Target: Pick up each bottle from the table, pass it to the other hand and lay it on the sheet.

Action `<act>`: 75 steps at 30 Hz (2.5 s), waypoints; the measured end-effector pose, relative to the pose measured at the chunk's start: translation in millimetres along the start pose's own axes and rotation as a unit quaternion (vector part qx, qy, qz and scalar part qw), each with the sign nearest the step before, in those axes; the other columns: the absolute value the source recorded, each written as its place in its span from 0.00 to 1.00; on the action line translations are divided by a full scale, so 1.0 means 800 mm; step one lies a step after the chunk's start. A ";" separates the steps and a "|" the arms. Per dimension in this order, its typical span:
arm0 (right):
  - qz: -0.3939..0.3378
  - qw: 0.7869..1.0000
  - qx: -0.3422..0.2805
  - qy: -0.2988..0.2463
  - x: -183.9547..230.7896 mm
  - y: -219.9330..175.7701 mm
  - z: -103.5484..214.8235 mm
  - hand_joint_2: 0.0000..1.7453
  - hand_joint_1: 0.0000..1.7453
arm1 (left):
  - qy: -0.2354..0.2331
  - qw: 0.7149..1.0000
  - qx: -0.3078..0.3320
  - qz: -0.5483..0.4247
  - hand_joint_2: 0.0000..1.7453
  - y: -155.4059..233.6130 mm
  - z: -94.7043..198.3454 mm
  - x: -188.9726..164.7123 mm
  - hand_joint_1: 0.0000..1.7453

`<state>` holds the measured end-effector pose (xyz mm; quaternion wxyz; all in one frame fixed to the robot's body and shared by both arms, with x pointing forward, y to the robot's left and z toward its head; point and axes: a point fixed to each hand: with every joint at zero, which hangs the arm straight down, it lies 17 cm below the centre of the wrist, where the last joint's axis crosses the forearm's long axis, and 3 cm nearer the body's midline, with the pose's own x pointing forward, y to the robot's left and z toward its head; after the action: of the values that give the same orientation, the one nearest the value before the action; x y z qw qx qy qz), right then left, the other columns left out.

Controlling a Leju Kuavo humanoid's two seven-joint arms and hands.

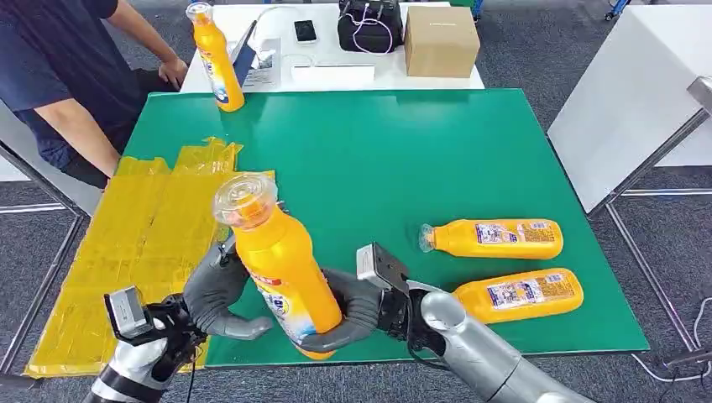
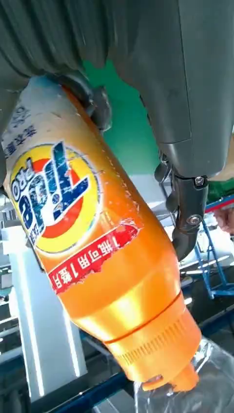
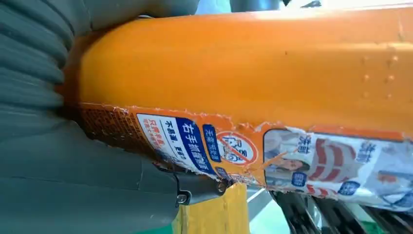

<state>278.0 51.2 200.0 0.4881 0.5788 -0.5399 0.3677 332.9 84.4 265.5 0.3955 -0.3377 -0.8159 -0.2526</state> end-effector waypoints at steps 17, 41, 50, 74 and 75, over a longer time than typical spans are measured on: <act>0.021 0.997 0.033 0.069 -0.028 -0.011 0.001 1.00 1.00 | 0.057 0.971 -0.063 0.225 1.00 -0.006 0.010 -0.018 0.00; 0.020 0.993 0.034 0.111 -0.054 -0.028 0.012 1.00 1.00 | 0.107 0.973 -0.050 0.200 1.00 -0.003 0.011 -0.058 1.00; 0.022 0.993 0.031 0.113 -0.056 -0.030 0.014 1.00 1.00 | 0.105 0.973 -0.051 0.200 1.00 -0.005 0.012 -0.057 1.00; 0.435 0.817 -0.366 0.100 0.036 -0.138 0.220 0.00 0.00 | 0.304 0.746 0.272 -0.527 1.00 0.267 0.192 -0.045 1.00; 0.445 0.806 -0.379 0.095 0.045 -0.134 0.229 0.00 0.00 | 0.313 0.721 0.269 -0.557 1.00 0.275 0.201 -0.039 1.00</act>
<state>370.1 -140.9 170.2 0.5002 0.0058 -0.7857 0.3640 435.8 324.4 182.0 0.4906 0.3967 -0.7201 -0.2888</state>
